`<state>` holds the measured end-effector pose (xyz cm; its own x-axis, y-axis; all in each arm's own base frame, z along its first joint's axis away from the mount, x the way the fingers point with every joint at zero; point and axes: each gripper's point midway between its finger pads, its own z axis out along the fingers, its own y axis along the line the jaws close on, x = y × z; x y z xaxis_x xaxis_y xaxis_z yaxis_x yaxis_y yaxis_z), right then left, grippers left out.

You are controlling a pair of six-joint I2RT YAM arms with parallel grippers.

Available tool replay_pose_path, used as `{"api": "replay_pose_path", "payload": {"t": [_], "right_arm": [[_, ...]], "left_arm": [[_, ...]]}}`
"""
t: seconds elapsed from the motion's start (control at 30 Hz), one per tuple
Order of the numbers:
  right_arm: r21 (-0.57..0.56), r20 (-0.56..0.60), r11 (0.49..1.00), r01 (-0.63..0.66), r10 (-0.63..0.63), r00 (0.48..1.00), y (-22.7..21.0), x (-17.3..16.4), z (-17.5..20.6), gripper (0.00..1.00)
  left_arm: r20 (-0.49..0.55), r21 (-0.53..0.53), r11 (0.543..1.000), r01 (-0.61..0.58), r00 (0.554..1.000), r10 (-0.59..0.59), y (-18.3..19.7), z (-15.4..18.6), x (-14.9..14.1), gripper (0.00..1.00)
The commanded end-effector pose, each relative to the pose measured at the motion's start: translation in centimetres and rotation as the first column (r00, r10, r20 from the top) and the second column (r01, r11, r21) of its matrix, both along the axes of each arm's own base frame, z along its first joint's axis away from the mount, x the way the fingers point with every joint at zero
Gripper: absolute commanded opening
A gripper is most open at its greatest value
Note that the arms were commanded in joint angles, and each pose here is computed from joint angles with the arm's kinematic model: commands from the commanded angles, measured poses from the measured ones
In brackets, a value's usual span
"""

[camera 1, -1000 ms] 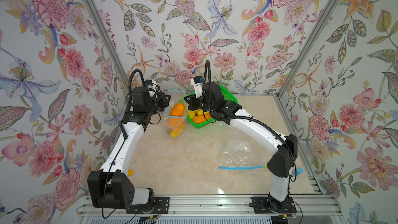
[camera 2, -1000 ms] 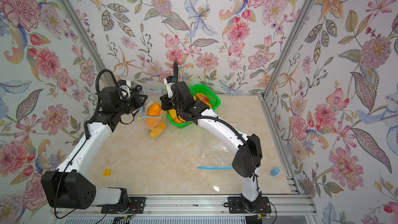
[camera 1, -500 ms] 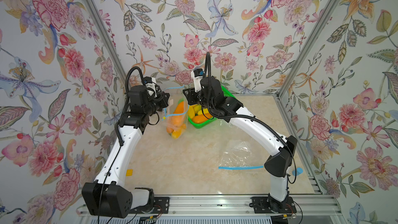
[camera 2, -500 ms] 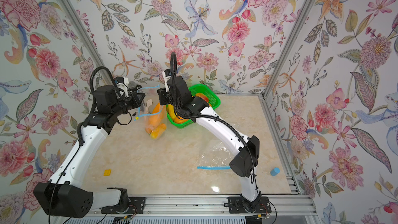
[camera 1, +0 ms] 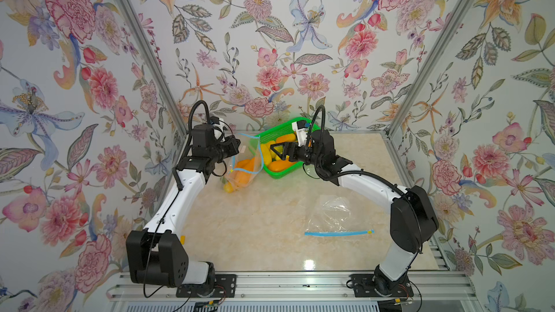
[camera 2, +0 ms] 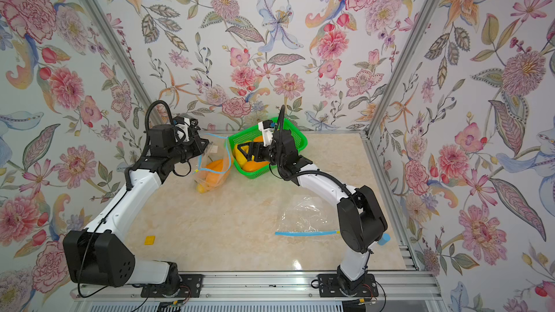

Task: Place the mango in a zip-top bag and seal the zipper
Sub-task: Pick up the mango from the basket.

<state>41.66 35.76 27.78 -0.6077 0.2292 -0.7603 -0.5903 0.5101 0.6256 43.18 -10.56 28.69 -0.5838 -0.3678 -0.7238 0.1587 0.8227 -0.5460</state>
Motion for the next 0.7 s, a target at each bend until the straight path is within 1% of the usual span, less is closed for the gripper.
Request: {"api": "replay_pose_path", "payload": {"t": [0.0, 0.07, 0.1, 0.13, 0.17, 0.2, 0.23, 0.27, 0.3, 0.37, 0.4, 0.47, 0.5, 0.57, 0.63, 0.67], "right_arm": [[0.197, 0.049, 0.980, -0.016, 0.006, 0.999, -1.0, 1.3, 3.7, 0.84], [0.246, 0.039, 0.967, -0.064, 0.056, 0.998, -0.4, 1.5, 3.1, 0.85], [0.245, 0.030, 0.967, -0.063, 0.057, 0.998, -0.1, 2.1, 2.7, 0.85], [0.202, -0.001, 0.978, -0.047, 0.049, 0.999, 0.3, 3.0, 1.5, 0.86], [0.109, -0.046, 0.994, -0.020, 0.025, 0.999, 0.8, 4.3, -0.7, 0.85], [-0.018, -0.083, 0.999, 0.033, -0.034, 0.996, 1.0, 5.7, -2.7, 0.84], [-0.137, -0.094, 0.989, 0.057, -0.071, 0.993, 1.2, 6.5, -4.7, 0.85], [-0.229, -0.096, 0.971, 0.075, -0.099, 0.990, 1.5, 7.3, -6.5, 0.84], [-0.284, -0.100, 0.955, 0.087, -0.120, 0.988, 1.7, 8.0, -8.0, 0.84], [-0.307, -0.119, 0.949, 0.070, -0.112, 0.987, 2.6, 8.8, -9.9, 0.81], [-0.321, -0.106, 0.945, 0.066, -0.105, 0.989, 3.2, 9.3, -10.5, 0.81], [-0.362, -0.091, 0.931, 0.047, -0.085, 0.992, 4.3, 9.9, -12.0, 0.81], [-0.368, -0.068, 0.929, 0.026, -0.055, 0.996, 5.2, 10.1, -12.2, 0.82], [-0.407, -0.043, 0.913, 0.018, -0.038, 0.998, 6.3, 10.8, -13.3, 0.83], [-0.441, -0.042, 0.897, 0.000, -0.021, 0.999, 7.2, 11.4, -14.5, 0.84], [-0.467, -0.050, 0.884, 0.011, -0.038, 0.998, 7.2, 11.8, -15.5, 0.84]], "left_arm": [[0.026, -0.001, 1.000, -0.021, 0.999, 0.021, 0.1, 0.2, 0.7, 0.00], [0.022, -0.005, 1.000, -0.013, 1.000, 0.013, 0.0, 0.1, 0.8, 0.00], [0.020, -0.005, 1.000, -0.013, 1.000, 0.013, 0.0, 0.1, 0.8, 0.00], [0.018, -0.006, 1.000, -0.016, 1.000, 0.016, 0.0, 0.1, 0.9, 0.00], [0.021, -0.009, 1.000, -0.017, 1.000, 0.017, 0.0, 0.2, 0.9, 0.00], [0.023, -0.011, 1.000, -0.019, 1.000, 0.019, 0.0, 0.4, 0.9, 0.00], [0.030, -0.011, 1.000, -0.025, 0.999, 0.025, 0.1, 0.7, 0.9, 0.00], [0.039, -0.010, 1.000, -0.028, 0.999, 0.029, 0.2, 1.1, 0.8, 0.00], [0.045, -0.009, 0.999, -0.038, 0.998, 0.039, 0.4, 1.5, 0.7, 0.00], [0.061, -0.010, 0.998, -0.056, 0.997, 0.057, 0.9, 2.2, 0.6, 0.00], [0.069, -0.014, 0.998, -0.059, 0.996, 0.060, 1.0, 2.6, 0.5, 0.00], [0.074, -0.020, 0.997, -0.068, 0.995, 0.070, 1.4, 2.9, 0.4, 0.00], [0.078, -0.020, 0.998, -0.066, 0.995, 0.067, 1.4, 3.0, 0.4, 0.00], [0.076, -0.021, 0.998, -0.065, 0.995, 0.066, 1.5, 3.0, 0.3, 0.00], [0.068, -0.019, 0.998, -0.066, 0.995, 0.067, 1.7, 2.8, 0.4, 0.00], [0.066, -0.019, 0.998, -0.065, 0.996, 0.066, 1.7, 2.7, 0.3, 0.00]]}}
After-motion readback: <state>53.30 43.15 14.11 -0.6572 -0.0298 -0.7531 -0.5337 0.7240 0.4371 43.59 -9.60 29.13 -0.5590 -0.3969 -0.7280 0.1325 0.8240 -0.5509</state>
